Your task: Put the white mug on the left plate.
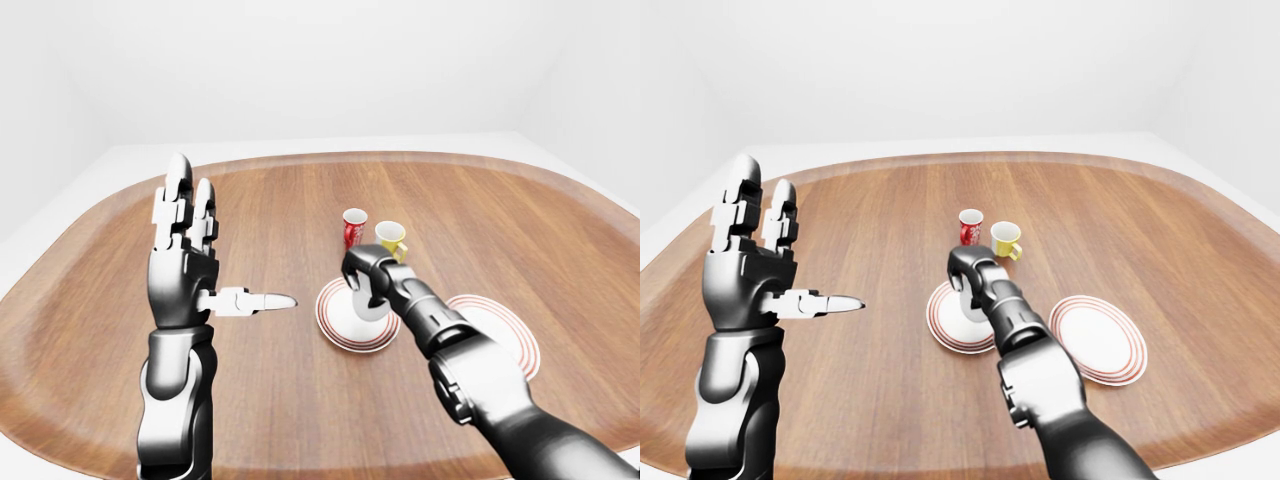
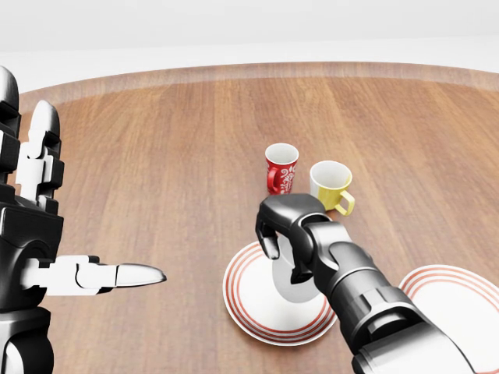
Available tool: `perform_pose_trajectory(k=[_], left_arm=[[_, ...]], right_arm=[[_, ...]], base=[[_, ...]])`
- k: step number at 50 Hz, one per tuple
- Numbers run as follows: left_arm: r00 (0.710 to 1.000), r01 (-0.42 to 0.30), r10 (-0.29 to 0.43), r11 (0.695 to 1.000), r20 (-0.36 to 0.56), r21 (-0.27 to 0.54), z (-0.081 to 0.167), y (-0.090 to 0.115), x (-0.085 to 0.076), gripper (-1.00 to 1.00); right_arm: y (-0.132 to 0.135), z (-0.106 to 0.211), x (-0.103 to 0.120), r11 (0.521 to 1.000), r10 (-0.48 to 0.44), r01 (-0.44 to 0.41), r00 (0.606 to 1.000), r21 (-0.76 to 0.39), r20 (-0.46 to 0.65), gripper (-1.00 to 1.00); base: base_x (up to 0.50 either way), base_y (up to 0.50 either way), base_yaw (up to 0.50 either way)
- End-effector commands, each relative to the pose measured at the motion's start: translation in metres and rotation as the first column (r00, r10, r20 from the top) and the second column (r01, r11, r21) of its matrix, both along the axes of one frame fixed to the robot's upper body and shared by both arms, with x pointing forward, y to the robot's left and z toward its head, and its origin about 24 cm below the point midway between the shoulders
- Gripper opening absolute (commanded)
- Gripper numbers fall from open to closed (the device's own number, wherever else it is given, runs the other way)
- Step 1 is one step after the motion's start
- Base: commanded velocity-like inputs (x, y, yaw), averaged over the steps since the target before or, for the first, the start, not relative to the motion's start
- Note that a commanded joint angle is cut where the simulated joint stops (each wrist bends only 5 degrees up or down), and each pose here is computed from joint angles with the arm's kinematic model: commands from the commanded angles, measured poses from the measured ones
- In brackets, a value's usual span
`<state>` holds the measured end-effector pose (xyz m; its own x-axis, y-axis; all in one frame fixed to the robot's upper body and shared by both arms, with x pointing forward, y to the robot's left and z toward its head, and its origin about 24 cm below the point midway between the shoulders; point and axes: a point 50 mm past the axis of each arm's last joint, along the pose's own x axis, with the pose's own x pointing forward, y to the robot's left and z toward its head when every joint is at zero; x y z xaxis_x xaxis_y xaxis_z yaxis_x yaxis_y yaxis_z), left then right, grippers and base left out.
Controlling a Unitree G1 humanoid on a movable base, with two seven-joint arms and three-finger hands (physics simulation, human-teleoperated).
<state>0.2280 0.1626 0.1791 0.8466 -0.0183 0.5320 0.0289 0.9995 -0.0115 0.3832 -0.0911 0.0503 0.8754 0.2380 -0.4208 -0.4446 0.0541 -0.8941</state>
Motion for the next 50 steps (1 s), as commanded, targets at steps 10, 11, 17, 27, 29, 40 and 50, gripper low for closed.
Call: perform_pose_trajectory(k=[10, 11, 17, 27, 29, 40, 50], left_arm=[[1.0, 0.003, -0.003, 1.0, 0.001, 0.001, 0.0002, -0.0009, -0.0001, 1.0], [1.0, 0.003, -0.003, 1.0, 0.001, 0.001, 0.0002, -0.001, -0.0001, 1.0], [1.0, 0.002, -0.002, 1.0, 0.003, 0.0, 0.0006, -0.0006, 0.0001, 1.0], [1.0, 0.003, -0.003, 1.0, 0.002, 0.0, 0.0004, -0.0011, -0.0004, 1.0], [1.0, 0.004, -0.004, 1.0, 0.003, 0.0, 0.0004, -0.001, -0.0005, 1.0], [1.0, 0.004, -0.004, 1.0, 0.007, 0.001, 0.0013, -0.0012, -0.001, 1.0], [1.0, 0.005, -0.005, 1.0, 0.007, 0.001, 0.0012, -0.0012, -0.0013, 1.0]], right_arm=[[0.003, -0.0063, -0.0037, 1.0, 0.002, -0.002, 1.0, 0.009, -0.002, -1.0], [0.0031, -0.0059, -0.0035, 1.0, 0.002, -0.002, 1.0, 0.009, 0.0, -1.0], [0.0022, -0.008, -0.0045, 1.0, 0.001, -0.001, 1.0, 0.004, -0.003, -1.0], [0.0023, -0.0088, -0.0049, 1.0, 0.002, -0.002, 1.0, 0.002, -0.005, -1.0], [0.0023, -0.0088, -0.0049, 1.0, 0.002, -0.002, 1.0, 0.002, -0.005, -1.0], [0.0013, -0.0101, -0.0055, 1.0, 0.001, -0.001, 1.0, -0.002, -0.01, -1.0], [0.0022, -0.0115, -0.0064, 1.0, 0.004, -0.004, 1.0, -0.003, -0.014, -1.0]], base=[[0.0, 0.0, 0.0], [0.0, 0.0, 0.0], [0.0, 0.0, 0.0], [0.0, 0.0, 0.0], [0.0, 0.0, 0.0], [0.0, 0.0, 0.0], [0.0, 0.0, 0.0]])
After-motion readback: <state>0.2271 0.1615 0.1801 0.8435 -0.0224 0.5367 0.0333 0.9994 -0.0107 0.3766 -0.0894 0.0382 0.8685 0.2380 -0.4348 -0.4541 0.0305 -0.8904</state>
